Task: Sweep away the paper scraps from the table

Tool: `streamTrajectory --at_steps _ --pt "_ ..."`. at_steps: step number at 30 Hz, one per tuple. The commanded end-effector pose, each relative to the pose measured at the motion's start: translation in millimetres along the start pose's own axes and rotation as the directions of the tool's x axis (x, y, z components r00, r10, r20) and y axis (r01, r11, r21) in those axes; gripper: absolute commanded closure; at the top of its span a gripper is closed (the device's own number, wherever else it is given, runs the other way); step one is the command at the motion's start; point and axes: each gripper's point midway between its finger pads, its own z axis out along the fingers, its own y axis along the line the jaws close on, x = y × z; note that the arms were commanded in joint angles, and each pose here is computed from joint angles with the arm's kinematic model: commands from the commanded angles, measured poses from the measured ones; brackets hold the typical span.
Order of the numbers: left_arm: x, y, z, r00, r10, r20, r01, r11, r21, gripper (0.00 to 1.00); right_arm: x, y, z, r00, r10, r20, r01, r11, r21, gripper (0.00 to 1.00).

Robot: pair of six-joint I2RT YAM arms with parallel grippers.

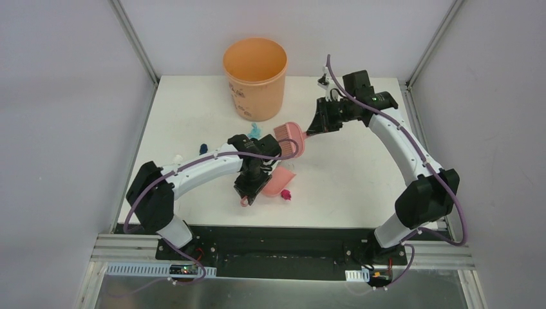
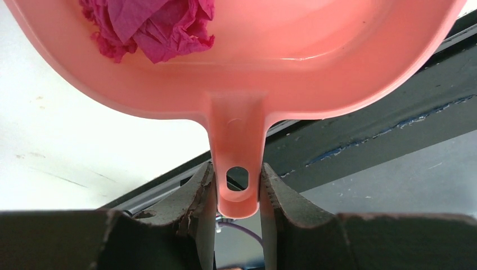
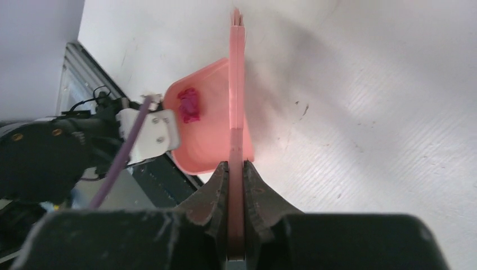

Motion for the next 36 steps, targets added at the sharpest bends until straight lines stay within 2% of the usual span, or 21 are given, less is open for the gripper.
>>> streamTrajectory --at_steps 1,3,5,10,18,24,30,32,36 --pt "-9 4 -14 0.993 -0.051 0.106 0.055 0.998 -0.034 1.0 -28 -11 -13 0.992 -0.073 0.107 0.061 0.992 0.106 1.0" --pt "-14 29 -18 0.995 -0.05 0.086 0.066 0.979 -0.191 1.0 -30 -26 -16 0.988 -0.069 0.135 0.044 0.983 0.18 1.0" --pt "-14 41 -25 0.998 -0.047 0.034 0.055 0.96 -0.274 1.0 -28 -35 -21 0.987 -0.066 0.147 0.03 0.972 0.232 1.0" --pt "-6 30 -38 0.999 -0.021 0.038 0.028 0.98 -0.198 1.0 -4 -41 -34 0.989 -0.093 0.112 0.058 0.957 0.285 1.0" --pt "47 9 -39 0.997 0.001 -0.075 -0.004 0.999 -0.046 1.0 57 -48 -33 0.996 -0.057 -0.066 0.073 0.959 0.275 1.0" --pt "71 -10 -31 0.987 0.074 -0.144 -0.07 0.997 0.034 1.0 75 -49 -32 0.995 -0.034 -0.091 0.058 0.961 0.272 1.0" --pt "84 -32 -11 0.943 0.191 -0.274 -0.192 0.981 0.023 1.0 92 -49 -21 0.989 0.021 -0.147 0.017 0.968 0.251 1.0" --pt "85 -33 0 0.918 0.208 -0.337 -0.229 0.973 -0.021 1.0 96 -46 -17 0.985 0.038 -0.167 0.002 0.973 0.232 1.0" --pt "76 -24 7 0.902 0.197 -0.384 -0.269 0.953 -0.142 1.0 108 -33 -5 0.976 0.056 -0.211 -0.024 0.988 0.155 1.0"
